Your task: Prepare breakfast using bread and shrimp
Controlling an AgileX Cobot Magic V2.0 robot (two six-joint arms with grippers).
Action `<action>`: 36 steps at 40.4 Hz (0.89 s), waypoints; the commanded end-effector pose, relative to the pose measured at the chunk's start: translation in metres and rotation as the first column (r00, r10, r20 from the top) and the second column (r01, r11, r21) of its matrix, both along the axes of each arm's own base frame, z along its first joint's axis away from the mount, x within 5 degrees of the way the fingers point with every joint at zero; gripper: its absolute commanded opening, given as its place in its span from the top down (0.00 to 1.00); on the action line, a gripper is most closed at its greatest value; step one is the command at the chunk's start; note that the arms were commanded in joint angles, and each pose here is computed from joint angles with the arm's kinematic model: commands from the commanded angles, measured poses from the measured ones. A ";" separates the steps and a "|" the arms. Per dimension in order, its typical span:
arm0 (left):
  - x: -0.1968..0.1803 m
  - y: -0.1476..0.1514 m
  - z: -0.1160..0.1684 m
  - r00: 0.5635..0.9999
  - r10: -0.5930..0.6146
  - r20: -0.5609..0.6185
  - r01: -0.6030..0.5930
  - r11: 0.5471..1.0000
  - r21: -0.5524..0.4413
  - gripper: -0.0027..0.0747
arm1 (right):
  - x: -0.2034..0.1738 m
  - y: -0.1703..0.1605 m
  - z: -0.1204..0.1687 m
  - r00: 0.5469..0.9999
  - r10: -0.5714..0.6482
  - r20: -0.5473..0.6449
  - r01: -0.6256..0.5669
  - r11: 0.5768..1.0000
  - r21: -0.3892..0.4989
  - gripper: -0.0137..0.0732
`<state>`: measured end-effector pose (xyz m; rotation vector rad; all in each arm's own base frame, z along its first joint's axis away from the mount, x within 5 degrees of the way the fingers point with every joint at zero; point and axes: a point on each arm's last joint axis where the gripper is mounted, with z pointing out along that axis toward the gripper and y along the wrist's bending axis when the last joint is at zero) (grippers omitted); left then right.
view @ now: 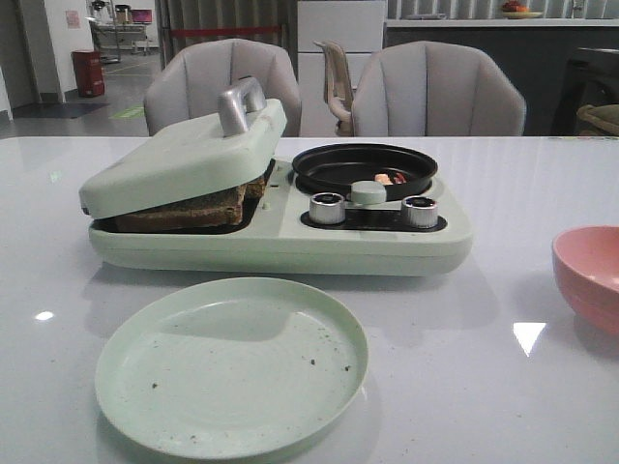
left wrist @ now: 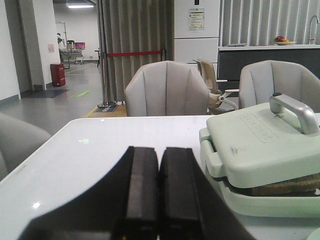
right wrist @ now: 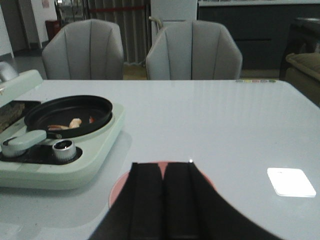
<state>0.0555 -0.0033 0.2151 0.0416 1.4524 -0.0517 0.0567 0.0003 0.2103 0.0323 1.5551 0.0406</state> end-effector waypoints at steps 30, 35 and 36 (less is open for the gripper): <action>-0.003 0.001 0.007 0.995 0.011 0.103 -0.011 1.000 -0.007 0.84 | -0.004 -0.001 0.008 0.985 -0.021 0.171 0.018 1.000 0.023 0.80; -0.003 0.001 0.007 0.995 0.011 0.103 -0.011 1.000 -0.007 0.84 | -0.004 -0.001 0.008 0.985 -0.019 0.171 0.015 1.000 0.023 0.80; -0.003 0.001 0.007 0.995 0.011 0.103 -0.011 1.000 -0.007 0.84 | -0.004 -0.001 0.008 0.985 -0.018 0.171 0.014 1.000 0.023 0.80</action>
